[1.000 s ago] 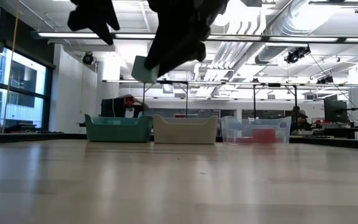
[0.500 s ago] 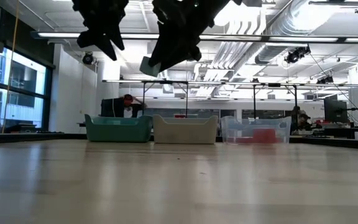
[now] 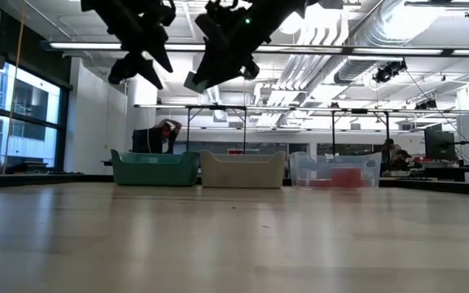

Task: Sort & place blocks by color
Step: Put the light blue block into the green bin

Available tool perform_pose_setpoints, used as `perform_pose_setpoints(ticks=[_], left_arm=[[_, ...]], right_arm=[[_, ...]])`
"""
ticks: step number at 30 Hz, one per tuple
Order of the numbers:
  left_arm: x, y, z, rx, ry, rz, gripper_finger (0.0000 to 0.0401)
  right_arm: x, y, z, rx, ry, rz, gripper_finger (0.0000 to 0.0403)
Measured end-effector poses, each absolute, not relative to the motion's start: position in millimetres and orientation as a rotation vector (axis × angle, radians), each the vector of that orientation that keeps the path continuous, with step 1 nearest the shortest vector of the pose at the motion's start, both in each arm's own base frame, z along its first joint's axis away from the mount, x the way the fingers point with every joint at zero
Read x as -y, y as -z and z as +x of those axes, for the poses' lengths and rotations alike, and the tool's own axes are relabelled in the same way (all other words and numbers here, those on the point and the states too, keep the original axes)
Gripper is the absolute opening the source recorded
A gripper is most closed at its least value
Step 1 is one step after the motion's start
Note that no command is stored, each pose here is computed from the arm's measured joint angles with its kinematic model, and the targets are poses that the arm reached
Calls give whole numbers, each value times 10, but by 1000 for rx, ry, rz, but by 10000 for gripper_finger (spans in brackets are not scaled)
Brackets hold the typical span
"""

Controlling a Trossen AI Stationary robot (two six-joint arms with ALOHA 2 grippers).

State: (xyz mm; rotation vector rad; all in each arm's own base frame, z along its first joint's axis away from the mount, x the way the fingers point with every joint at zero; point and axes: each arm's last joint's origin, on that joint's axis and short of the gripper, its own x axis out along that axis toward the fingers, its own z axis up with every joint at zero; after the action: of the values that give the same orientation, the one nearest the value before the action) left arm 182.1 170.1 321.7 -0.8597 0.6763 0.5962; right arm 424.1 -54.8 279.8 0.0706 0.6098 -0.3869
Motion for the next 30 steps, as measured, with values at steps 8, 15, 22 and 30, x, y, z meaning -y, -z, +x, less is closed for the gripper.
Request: perform_pose_setpoints(ticks=[8, 15, 22, 30], left_arm=[[-1748, -3187, 1862, -645, -622, -952, 129], [-1733, -3232, 1933, -575, -591, -1010, 129], [-1703, -3267, 2001, -533, -535, -1049, 129], [-1700, -3272, 2003, -526, -539, -1070, 129]], right_arm=[[722, -2816, 4225, -611, 419, -36, 112], [743, -2870, 4258, -569, 389, -152, 112], [746, -2926, 4290, -517, 375, -224, 112], [750, -2954, 4307, -489, 371, -262, 112]])
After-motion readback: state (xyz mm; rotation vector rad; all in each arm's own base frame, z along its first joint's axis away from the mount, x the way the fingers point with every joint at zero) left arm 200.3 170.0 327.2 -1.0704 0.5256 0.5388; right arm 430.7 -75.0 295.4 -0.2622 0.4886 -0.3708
